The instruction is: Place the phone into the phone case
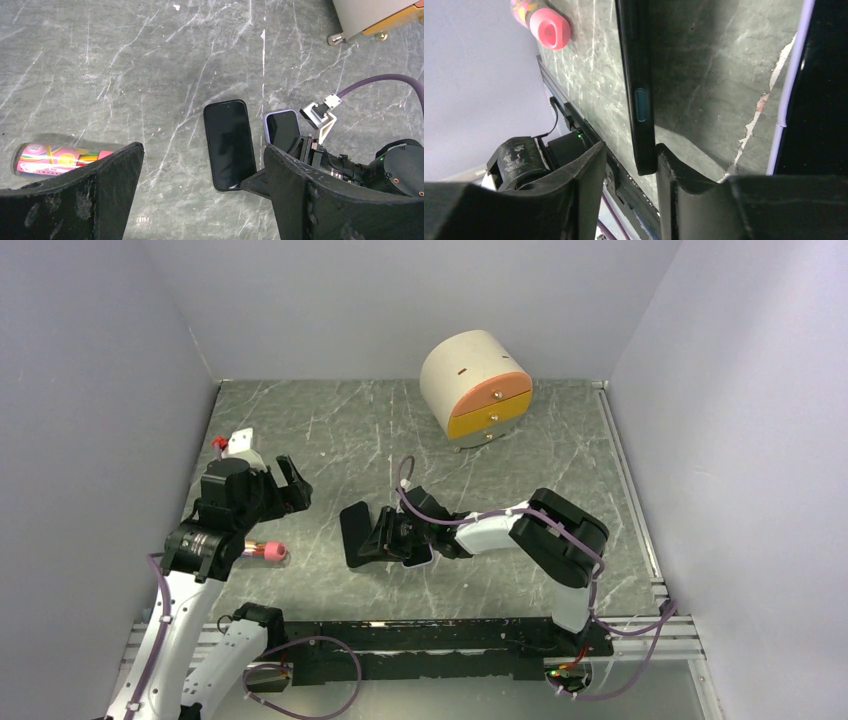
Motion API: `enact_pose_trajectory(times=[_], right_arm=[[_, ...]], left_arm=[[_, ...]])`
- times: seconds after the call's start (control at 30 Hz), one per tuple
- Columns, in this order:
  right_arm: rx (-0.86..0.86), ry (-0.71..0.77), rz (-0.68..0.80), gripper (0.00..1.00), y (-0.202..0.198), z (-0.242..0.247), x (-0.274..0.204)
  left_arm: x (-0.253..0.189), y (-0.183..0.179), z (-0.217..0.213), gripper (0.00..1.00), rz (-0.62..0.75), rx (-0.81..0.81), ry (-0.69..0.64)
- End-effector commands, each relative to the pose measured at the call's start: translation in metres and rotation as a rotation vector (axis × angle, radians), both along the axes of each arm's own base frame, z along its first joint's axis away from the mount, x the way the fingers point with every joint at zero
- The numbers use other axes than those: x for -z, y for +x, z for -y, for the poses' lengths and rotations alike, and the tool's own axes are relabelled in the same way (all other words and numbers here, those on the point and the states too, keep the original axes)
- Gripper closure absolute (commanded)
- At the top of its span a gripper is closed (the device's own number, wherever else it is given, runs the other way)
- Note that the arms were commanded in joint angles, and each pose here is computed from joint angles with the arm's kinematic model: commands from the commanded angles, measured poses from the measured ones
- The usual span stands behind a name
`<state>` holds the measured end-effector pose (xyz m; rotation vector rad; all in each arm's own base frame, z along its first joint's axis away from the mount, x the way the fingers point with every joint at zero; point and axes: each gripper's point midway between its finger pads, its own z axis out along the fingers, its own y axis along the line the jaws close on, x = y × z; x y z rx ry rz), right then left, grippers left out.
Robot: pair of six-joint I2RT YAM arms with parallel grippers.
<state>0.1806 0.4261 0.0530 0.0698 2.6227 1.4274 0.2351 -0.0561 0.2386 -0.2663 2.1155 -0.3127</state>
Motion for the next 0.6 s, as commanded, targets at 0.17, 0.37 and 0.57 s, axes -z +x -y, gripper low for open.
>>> enact_pose_trajectory(times=[0.17,0.37,0.57], right_arm=[[0.053,0.012,0.096,0.45,0.012,0.006,-0.039],[0.099,-0.052,0.202,0.35,0.019,0.028,-0.061],[0.147,-0.128,0.362,0.12,0.032,0.055,-0.107]], left_arm=[[-0.005,0.002,0.003,0.06,0.024,0.023,0.001],[-0.008,0.004,0.017,0.06,0.044,0.097,-0.03],[-0.017,0.002,0.039,0.06,0.063,0.215,-0.092]])
